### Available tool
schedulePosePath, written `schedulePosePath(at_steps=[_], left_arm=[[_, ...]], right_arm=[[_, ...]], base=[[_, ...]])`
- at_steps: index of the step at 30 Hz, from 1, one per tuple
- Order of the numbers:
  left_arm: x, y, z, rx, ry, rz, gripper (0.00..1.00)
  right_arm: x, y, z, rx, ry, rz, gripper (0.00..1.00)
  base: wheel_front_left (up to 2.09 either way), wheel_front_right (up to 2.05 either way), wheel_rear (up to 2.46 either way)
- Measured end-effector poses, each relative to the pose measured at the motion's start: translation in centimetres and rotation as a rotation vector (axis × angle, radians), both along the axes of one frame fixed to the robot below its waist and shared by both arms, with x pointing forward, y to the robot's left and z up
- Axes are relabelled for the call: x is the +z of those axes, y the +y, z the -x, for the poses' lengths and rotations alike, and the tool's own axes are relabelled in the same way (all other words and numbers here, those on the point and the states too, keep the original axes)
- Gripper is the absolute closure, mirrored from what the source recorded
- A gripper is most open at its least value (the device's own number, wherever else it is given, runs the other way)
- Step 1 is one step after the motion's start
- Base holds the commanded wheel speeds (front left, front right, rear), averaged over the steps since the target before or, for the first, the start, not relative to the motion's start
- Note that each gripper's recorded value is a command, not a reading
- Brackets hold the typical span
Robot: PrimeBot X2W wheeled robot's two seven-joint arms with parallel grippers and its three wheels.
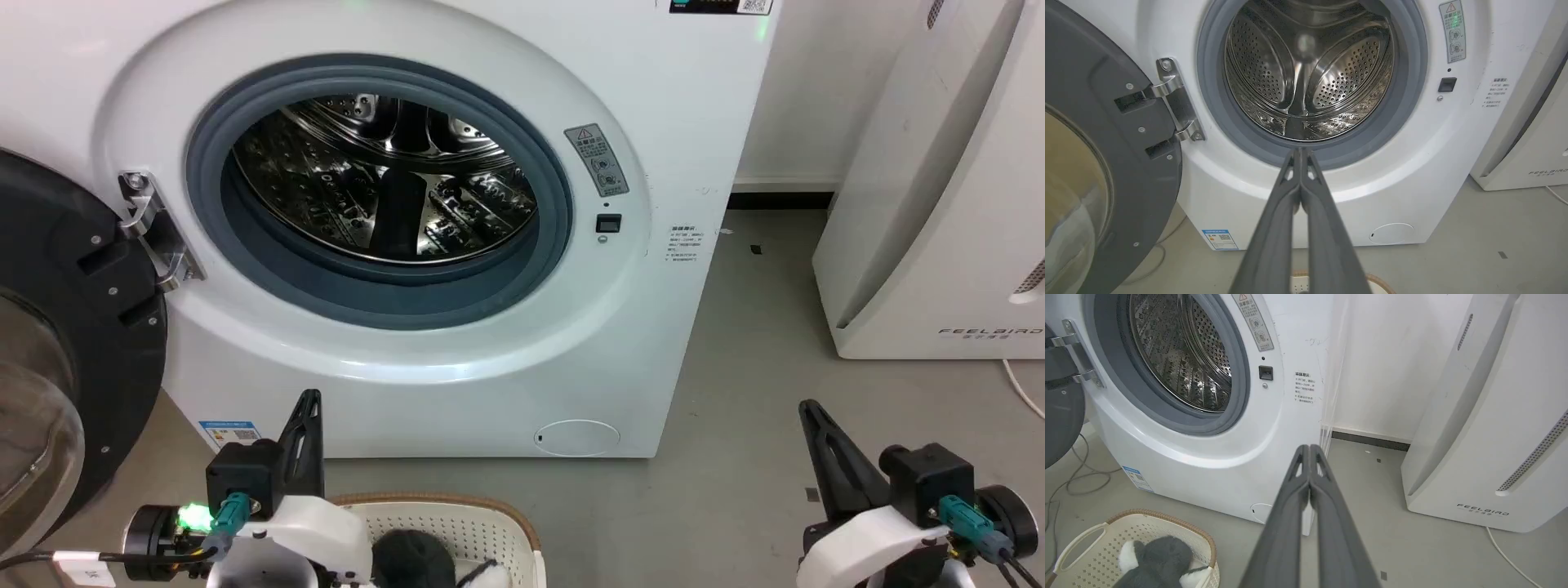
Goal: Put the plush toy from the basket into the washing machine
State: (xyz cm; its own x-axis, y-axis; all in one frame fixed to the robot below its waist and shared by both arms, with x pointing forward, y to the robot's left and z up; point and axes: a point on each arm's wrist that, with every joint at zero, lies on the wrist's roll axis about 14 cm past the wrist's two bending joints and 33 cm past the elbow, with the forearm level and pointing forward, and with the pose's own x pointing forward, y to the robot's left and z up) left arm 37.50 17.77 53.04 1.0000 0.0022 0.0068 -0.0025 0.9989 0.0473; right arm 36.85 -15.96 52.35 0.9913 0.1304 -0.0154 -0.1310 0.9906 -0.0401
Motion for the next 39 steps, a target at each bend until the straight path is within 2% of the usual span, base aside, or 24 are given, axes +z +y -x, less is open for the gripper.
schedulePosePath(at_steps=[14, 15, 28, 39], left_arm=[[0.0, 0.0, 0.0, 0.0, 0.0, 0.0, 1.0], [0.0, 0.0, 0.0, 0.001, 0.0, 0.0, 0.0], [-0.4, -0.3, -0.1, -0.001, 0.002, 0.009, 0.0], [-2.9, -1.1, -0.7, -0.021, 0.068, 0.018, 0.0]], right_arm=[[0.0, 0.0, 0.0, 0.0, 0.0, 0.0, 1.0], [0.0, 0.0, 0.0, 0.0, 0.0, -0.001, 0.0], [0.4, -0.4, -0.1, -0.012, -0.02, -0.027, 0.0], [0.7, -0.9, -0.3, -0.027, -0.042, -0.064, 0.0]], base=[[0.0, 0.0, 0.0], [0.0, 0.0, 0.0], [0.0, 0.0, 0.0], [0.0, 0.0, 0.0]])
